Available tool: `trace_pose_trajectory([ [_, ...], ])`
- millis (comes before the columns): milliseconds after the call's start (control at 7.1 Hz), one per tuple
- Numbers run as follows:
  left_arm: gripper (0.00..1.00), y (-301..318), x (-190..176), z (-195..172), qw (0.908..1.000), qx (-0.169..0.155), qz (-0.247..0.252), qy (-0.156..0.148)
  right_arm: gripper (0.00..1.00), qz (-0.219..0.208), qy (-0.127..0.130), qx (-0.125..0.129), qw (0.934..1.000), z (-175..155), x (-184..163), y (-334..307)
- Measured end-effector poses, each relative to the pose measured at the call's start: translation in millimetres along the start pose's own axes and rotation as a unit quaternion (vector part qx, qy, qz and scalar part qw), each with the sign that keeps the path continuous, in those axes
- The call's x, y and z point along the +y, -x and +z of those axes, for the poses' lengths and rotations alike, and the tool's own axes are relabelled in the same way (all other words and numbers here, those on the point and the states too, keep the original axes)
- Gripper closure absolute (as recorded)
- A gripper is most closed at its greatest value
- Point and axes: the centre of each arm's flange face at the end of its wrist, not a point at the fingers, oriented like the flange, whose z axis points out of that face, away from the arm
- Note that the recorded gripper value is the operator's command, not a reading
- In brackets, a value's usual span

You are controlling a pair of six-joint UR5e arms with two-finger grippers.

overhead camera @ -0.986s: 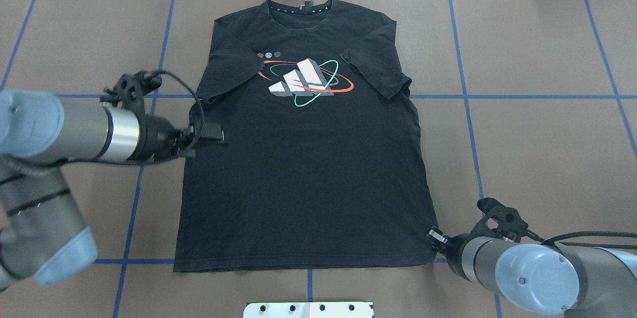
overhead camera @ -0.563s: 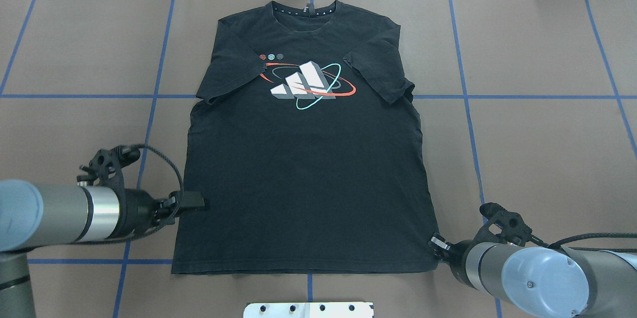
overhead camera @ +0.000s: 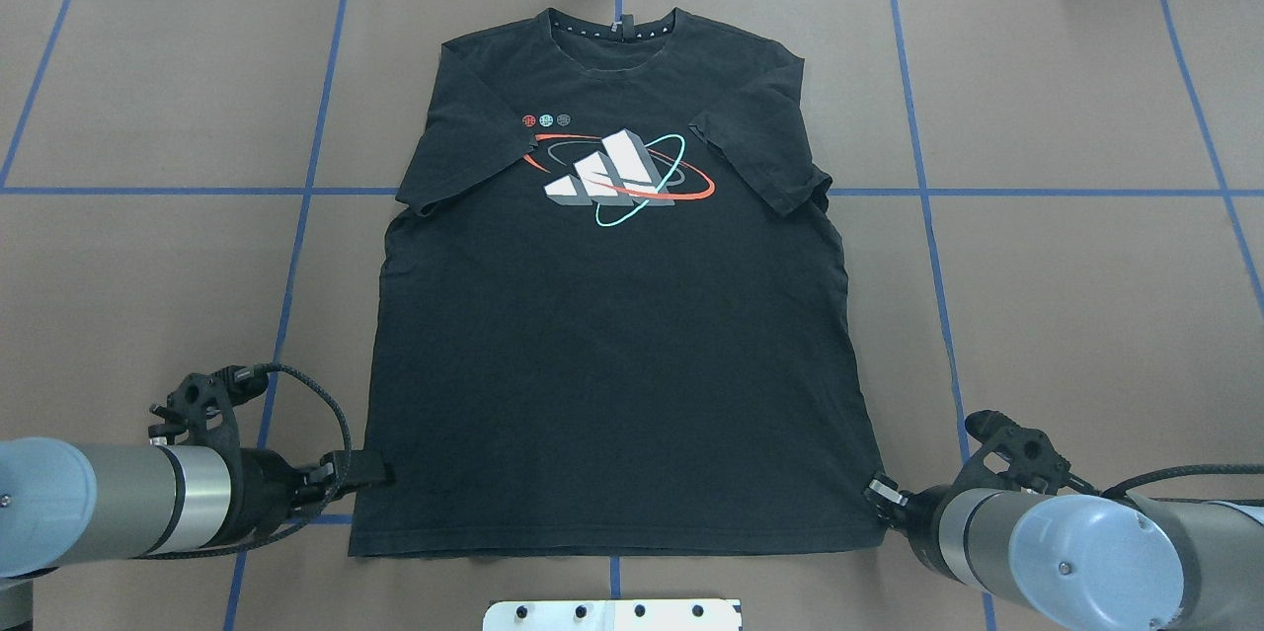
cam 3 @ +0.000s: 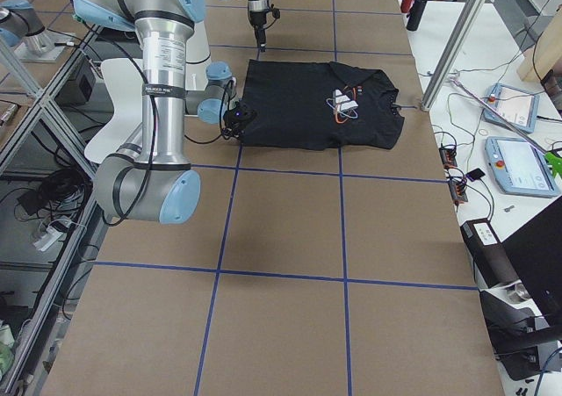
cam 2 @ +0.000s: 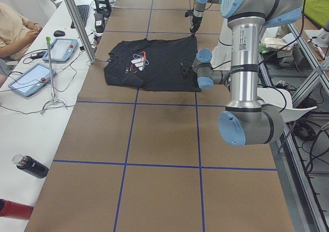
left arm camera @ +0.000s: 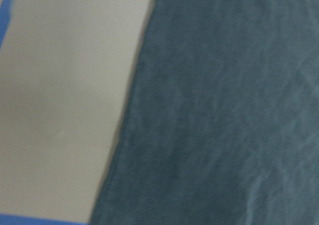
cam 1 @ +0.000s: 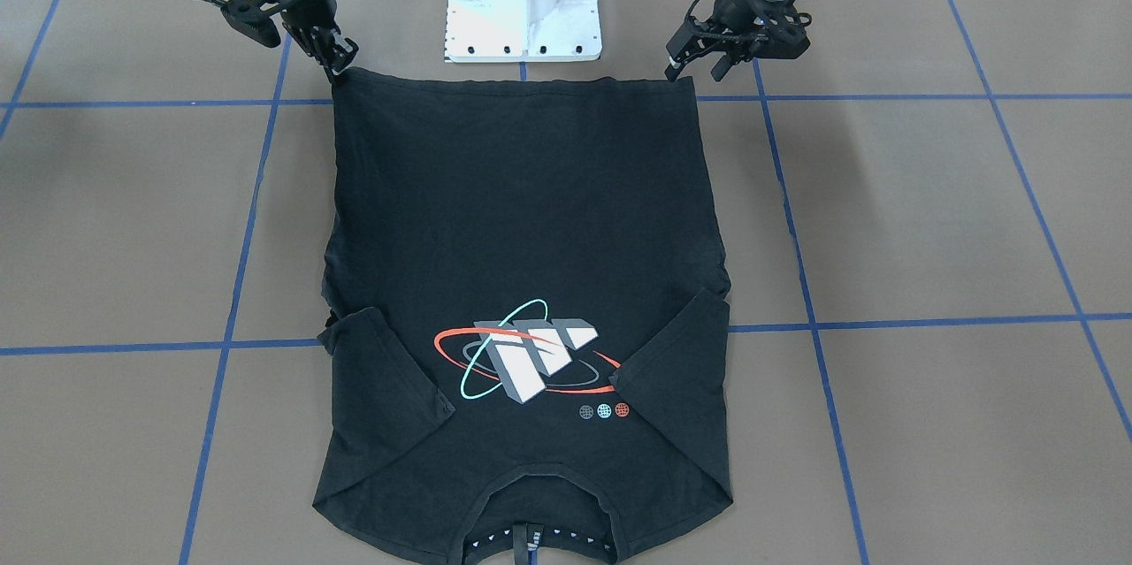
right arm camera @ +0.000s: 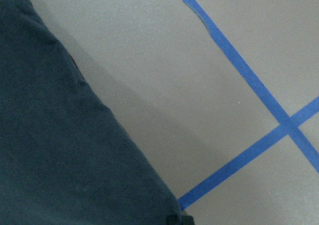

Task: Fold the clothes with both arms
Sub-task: 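Grasp both hem corners with the left and right grippers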

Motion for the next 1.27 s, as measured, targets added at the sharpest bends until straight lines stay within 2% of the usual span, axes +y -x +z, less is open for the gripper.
trace_pose_trajectory([
  [282,0.34,12,19,16,0.9997,-0.019,-0.003,0.017,1.00,0.000,0.000,0.000,1.0000,0,0,-1],
  [423,0.40,16,28,23,0.9993,-0.027,-0.011,0.024,1.00,0.000,0.000,0.000,1.0000,0,0,0],
  [986,0.41,25,37,40,0.9985,-0.040,-0.022,0.030,1.00,0.000,0.000,-0.001,1.0000,-1,0,0],
  [1268,0.46,27,36,42,0.9984,-0.043,-0.022,0.029,1.00,0.000,-0.001,-0.002,1.0000,-2,-1,0],
])
